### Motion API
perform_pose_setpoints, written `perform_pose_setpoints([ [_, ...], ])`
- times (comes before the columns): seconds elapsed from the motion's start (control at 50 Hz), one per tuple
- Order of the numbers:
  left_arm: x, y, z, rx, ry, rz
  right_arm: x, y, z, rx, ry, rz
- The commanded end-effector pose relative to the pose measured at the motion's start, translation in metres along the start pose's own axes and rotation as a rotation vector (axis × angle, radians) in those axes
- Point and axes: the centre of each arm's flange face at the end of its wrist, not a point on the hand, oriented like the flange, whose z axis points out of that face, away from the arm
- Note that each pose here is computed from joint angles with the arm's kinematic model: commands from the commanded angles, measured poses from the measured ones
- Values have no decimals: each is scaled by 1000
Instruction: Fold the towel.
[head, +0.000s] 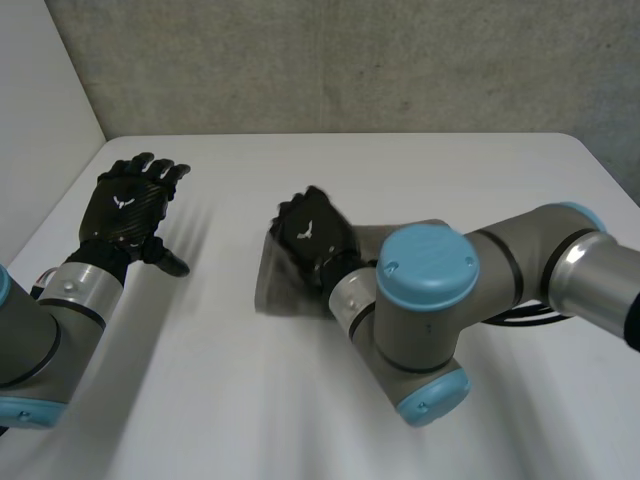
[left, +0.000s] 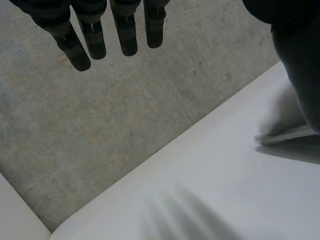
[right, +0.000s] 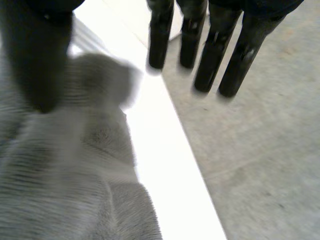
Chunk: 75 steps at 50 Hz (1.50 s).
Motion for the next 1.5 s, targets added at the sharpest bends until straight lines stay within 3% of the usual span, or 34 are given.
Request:
perform_pose_setpoints([
  [0.02,-1,1,0,-1,-1,0,42,22,-7,-81,40,1],
  [0.12,1,1,0,-1,2,1,72,48,-28,-200,64,30],
  [0.28,4,2,-2,-6,11,-1,74,102,-66,-446,10,85],
  [0.52,7,3,-4,-10,20,-3,81,133,-79,-559,37,107],
  [0.74,11,-8,-1,24,27,3,111,101,-53,-421,193,-39],
  [0.8,11,-24,4,77,28,13,73,47,-33,-232,111,-191],
  [0.92,11,-40,12,134,27,25,10,12,-23,-22,-86,-299],
  [1.08,19,-64,21,206,17,0,-37,3,-34,97,-264,-298],
  [1.14,18,-68,25,216,-4,-28,-34,4,-34,88,-255,-293],
  [1.3,30,-67,35,216,27,-106,-6,-4,-40,84,-191,-198],
  [1.4,39,-62,41,208,49,-130,38,0,-47,38,-103,40],
  [1.46,49,-59,43,196,76,-146,47,1,-48,27,-79,105],
  [1.5,68,-54,42,168,127,-173,72,14,-46,-7,-11,242],
])
